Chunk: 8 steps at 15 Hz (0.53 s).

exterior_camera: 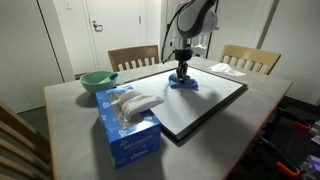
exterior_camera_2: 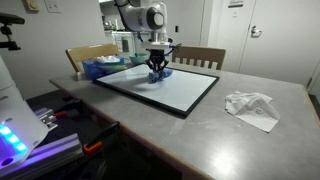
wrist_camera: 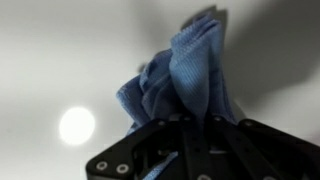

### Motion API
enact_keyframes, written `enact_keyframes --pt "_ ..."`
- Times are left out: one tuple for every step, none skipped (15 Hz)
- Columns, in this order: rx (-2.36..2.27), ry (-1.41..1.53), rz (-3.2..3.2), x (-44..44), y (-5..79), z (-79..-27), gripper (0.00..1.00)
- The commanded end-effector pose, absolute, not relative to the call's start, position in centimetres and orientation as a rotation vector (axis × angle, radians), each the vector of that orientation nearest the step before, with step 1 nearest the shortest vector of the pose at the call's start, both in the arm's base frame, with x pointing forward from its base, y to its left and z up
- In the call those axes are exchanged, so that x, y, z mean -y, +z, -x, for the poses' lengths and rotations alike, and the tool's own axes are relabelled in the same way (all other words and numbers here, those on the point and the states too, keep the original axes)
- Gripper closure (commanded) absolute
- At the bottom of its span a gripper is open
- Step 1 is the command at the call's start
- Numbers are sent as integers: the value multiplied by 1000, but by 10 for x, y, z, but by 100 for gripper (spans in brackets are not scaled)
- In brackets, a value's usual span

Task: Use the blue towel to wipe the whiteboard on the table

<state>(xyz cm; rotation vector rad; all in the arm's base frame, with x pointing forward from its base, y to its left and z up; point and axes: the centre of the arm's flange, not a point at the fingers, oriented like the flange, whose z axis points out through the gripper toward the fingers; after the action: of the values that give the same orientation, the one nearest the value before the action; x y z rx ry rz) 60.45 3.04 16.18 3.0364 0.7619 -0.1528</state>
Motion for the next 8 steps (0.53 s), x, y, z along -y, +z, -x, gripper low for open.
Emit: enact_keyframes --pt "-849 -245 -3014 -71 143 -620 98" --pt "-872 -258 -3006 -81 143 -623 98" --pt "-896 -273 -2998 -90 142 -624 98" --pt "-925 -286 -2993 -101 141 -624 98" --pt "-952 -300 -2985 -112 141 -625 98" --pt "-976 -316 -2979 -122 141 -624 98" --pt "-1005 -327 -2972 -133 141 -623 98" --pt "-1035 -332 -2963 -141 142 -624 98"
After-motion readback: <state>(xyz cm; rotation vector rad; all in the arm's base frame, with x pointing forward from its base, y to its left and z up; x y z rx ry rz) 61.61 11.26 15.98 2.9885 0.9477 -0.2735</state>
